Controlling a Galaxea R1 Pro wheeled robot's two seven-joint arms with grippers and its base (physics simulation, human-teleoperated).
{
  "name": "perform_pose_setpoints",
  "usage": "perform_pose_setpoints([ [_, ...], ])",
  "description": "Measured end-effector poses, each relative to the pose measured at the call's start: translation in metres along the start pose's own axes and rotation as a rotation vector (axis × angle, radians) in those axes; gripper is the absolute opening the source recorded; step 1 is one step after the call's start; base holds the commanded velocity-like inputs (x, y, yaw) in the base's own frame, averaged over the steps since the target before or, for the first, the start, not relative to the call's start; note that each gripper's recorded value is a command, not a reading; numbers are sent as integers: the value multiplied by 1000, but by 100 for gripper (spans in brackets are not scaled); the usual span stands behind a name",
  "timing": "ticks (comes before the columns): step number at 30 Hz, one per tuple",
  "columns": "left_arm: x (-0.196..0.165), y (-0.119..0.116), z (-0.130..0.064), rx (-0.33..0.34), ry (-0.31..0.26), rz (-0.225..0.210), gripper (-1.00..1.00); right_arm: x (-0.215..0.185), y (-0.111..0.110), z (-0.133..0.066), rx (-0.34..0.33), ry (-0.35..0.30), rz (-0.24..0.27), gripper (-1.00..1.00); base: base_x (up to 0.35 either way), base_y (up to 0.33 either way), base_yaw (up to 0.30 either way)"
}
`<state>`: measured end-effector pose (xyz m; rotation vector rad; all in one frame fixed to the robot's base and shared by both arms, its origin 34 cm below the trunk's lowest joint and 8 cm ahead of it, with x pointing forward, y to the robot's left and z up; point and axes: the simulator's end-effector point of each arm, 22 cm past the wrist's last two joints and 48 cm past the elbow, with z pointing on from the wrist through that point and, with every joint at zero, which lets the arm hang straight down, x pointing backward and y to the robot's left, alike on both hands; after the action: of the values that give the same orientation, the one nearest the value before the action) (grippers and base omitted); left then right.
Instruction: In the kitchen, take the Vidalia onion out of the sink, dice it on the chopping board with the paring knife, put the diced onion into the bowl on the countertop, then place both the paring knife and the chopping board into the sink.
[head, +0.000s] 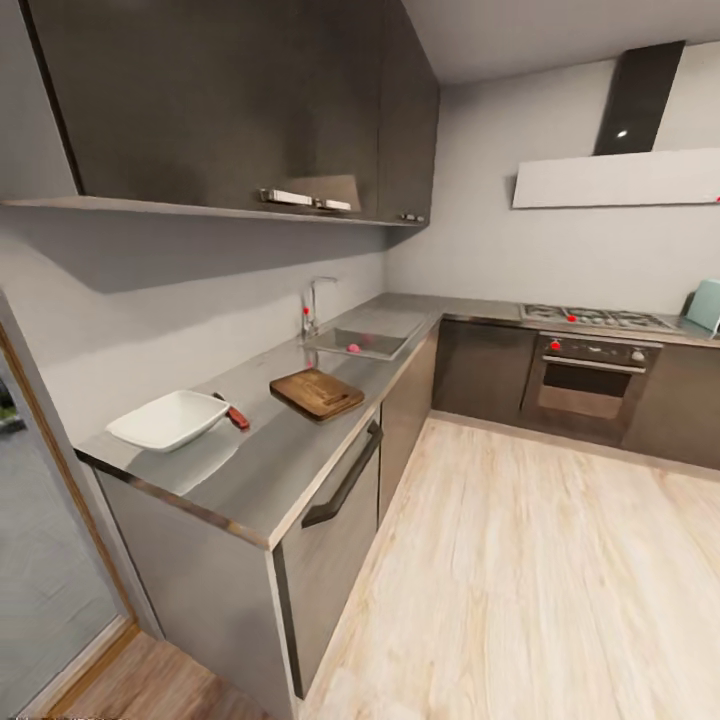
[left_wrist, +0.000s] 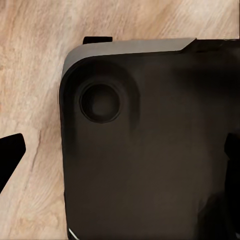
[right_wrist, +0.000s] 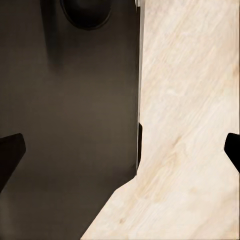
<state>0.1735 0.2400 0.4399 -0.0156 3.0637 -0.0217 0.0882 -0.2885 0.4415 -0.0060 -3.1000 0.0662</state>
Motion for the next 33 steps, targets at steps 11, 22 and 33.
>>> perform_pose_setpoints([
  [11,-1,-1,0,2,-4,1,100,0,0,0,0,1,0,100,55,-294,297],
  [22,-1,-3,0,4,-3,0,100,0,0,0,0,1,0,100,15,-311,297],
  [33,0,-2,0,1,0,0,100,0,0,0,0,1,0,100,157,-313,297],
])
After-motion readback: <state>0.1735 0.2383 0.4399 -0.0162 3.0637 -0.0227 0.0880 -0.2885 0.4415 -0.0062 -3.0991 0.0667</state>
